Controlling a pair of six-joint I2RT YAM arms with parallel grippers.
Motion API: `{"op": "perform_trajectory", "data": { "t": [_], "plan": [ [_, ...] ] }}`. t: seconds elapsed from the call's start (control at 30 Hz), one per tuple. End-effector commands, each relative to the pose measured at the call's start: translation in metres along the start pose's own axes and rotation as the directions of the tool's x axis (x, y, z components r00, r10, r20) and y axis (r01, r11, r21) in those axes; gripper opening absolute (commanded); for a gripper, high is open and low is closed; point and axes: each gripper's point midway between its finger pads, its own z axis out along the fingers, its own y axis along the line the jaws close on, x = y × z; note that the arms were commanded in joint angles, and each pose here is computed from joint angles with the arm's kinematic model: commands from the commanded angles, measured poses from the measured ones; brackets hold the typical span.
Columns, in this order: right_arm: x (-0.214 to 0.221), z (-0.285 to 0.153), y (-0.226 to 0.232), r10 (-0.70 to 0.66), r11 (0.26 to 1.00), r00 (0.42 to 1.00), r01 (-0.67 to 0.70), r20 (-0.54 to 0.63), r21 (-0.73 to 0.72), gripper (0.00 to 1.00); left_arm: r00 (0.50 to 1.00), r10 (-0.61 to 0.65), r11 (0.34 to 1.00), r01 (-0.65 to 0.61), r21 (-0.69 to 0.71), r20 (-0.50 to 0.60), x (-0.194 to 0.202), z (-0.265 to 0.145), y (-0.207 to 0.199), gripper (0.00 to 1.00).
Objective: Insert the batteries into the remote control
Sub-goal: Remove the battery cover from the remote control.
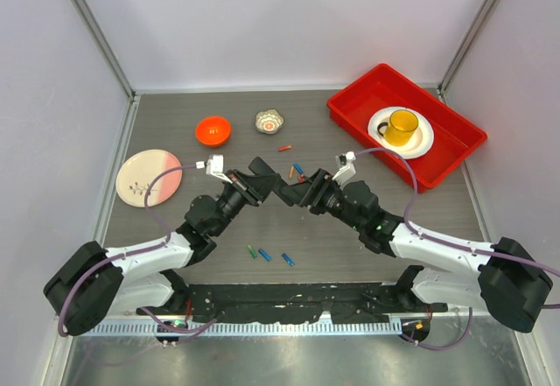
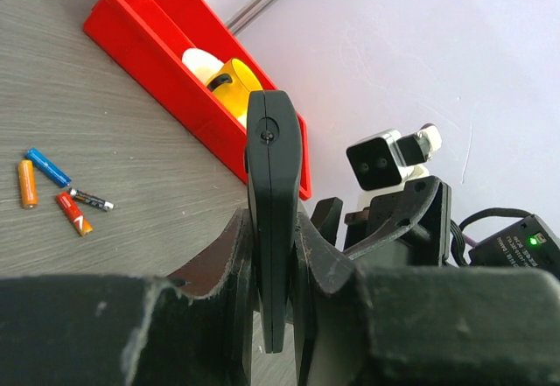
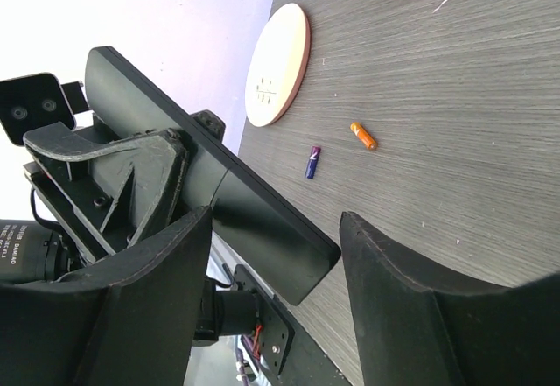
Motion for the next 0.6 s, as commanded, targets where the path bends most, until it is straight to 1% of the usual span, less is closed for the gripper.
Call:
{"op": "perform_trajectory", "data": {
  "t": [0.0, 0.07, 0.1, 0.2, 0.37, 0.43, 0.47, 0.53, 0.57],
  "plan": [
    [-0.0166, 0.0042, 0.0284, 0.005, 0.997, 0.999, -0.001, 0.044, -0.082, 0.61, 0.999, -0.004, 0.998, 0.001, 0.066, 0.045, -0.0119, 0.0022, -0.0175, 0.0],
    [-0.0167, 0.0042, 0.0279, 0.005, 0.997, 0.999, -0.001, 0.044, -0.082, 0.59, 0.999, -0.002, 0.998, -0.001, 0.066, 0.044, -0.0116, 0.0027, -0.0175, 0.0],
    [-0.0164, 0.0043, 0.0279, 0.006, 0.997, 0.999, -0.003, 0.043, -0.083, 0.56, 0.999, -0.002, 0.998, -0.001, 0.068, 0.045, -0.012, 0.003, -0.0181, 0.0],
    [-0.0157, 0.0042, 0.0266, 0.006, 0.997, 0.999, -0.003, 0.041, -0.08, 0.53, 0.999, -0.004, 0.997, 0.001, 0.071, 0.046, -0.0124, 0.0028, -0.0191, 0.0],
    [-0.0141, 0.0028, 0.0237, 0.009, 0.997, 0.999, -0.006, 0.039, -0.078, 0.52, 0.999, -0.004, 0.998, 0.001, 0.069, 0.048, -0.0128, 0.003, -0.0186, 0.0],
    [-0.0137, 0.0027, 0.0231, 0.009, 0.997, 0.999, -0.006, 0.039, -0.076, 0.54, 0.999, -0.006, 0.998, 0.003, 0.069, 0.05, -0.0133, 0.0034, -0.019, 0.0],
    [-0.0148, 0.0027, 0.0239, 0.009, 0.997, 0.999, -0.006, 0.041, -0.077, 0.6, 0.999, -0.007, 0.998, 0.004, 0.067, 0.048, -0.0126, 0.0032, -0.0181, 0.0],
    [-0.0171, 0.0012, 0.0268, 0.01, 0.997, 0.999, -0.006, 0.045, -0.081, 0.66, 0.999, -0.011, 0.998, 0.008, 0.063, 0.046, -0.0117, 0.0032, -0.0167, 0.0],
    [-0.0183, 0.0008, 0.0271, 0.012, 0.997, 0.999, -0.008, 0.046, -0.081, 0.7, 0.999, -0.012, 0.998, 0.009, 0.057, 0.046, -0.0111, 0.0029, -0.0148, 0.0]
  ]
}}
